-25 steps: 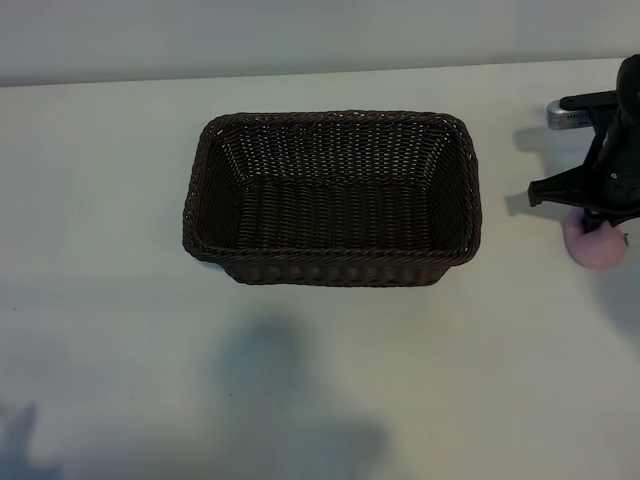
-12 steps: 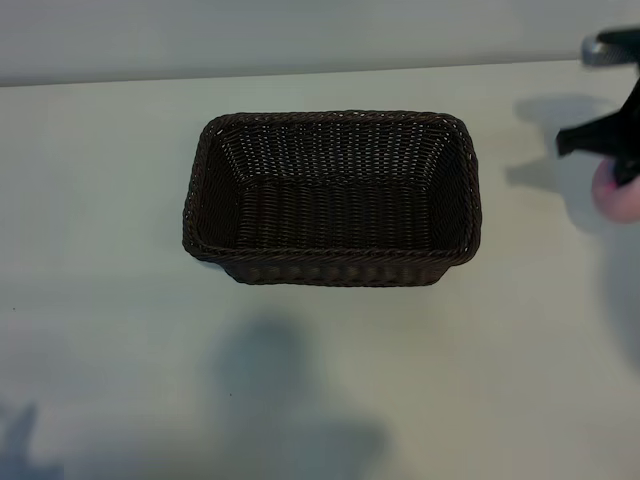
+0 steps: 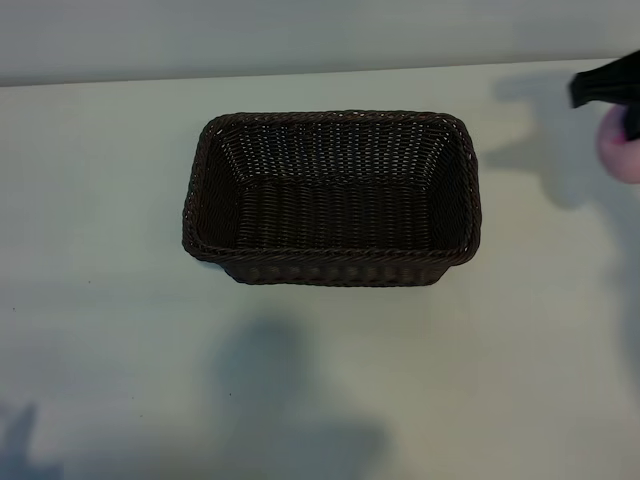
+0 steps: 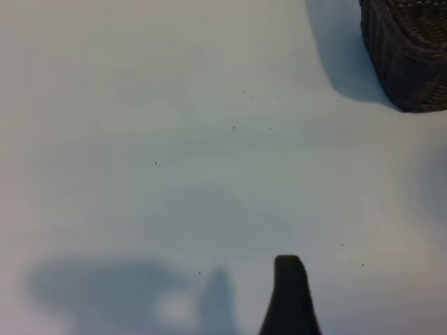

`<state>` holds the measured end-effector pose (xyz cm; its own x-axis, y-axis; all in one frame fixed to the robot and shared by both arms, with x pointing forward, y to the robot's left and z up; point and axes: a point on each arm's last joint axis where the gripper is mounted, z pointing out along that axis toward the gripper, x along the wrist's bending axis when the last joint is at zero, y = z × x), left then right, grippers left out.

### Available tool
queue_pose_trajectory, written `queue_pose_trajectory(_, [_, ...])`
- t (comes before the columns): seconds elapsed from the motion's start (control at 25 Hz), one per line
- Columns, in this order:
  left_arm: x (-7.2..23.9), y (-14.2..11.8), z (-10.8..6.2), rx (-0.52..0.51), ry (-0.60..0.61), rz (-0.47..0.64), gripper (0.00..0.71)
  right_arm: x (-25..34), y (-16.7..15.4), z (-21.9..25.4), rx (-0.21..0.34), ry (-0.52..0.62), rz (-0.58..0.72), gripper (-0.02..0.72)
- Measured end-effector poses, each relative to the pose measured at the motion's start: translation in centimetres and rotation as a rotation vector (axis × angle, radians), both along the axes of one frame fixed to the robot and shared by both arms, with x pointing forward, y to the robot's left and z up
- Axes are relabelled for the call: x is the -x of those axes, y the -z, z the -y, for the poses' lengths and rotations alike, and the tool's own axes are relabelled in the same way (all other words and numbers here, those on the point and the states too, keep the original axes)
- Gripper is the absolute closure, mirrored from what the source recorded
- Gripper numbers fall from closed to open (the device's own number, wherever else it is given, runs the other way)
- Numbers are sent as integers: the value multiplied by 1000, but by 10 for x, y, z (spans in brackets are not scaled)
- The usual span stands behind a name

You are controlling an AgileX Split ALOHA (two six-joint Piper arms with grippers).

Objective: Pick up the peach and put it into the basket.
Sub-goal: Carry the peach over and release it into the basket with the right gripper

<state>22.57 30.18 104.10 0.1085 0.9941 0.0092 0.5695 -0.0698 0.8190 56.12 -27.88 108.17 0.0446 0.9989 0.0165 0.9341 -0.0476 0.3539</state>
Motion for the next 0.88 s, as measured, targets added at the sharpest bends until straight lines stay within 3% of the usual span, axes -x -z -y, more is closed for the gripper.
queue_pose_trajectory(0.48, [0, 0, 0, 0, 0, 0, 168, 12, -23, -122, -64, -308, 83, 662])
queue_pose_trajectory(0.88, [0, 0, 0, 0, 0, 0, 168, -24, 22, -161, -51, -351, 21, 662])
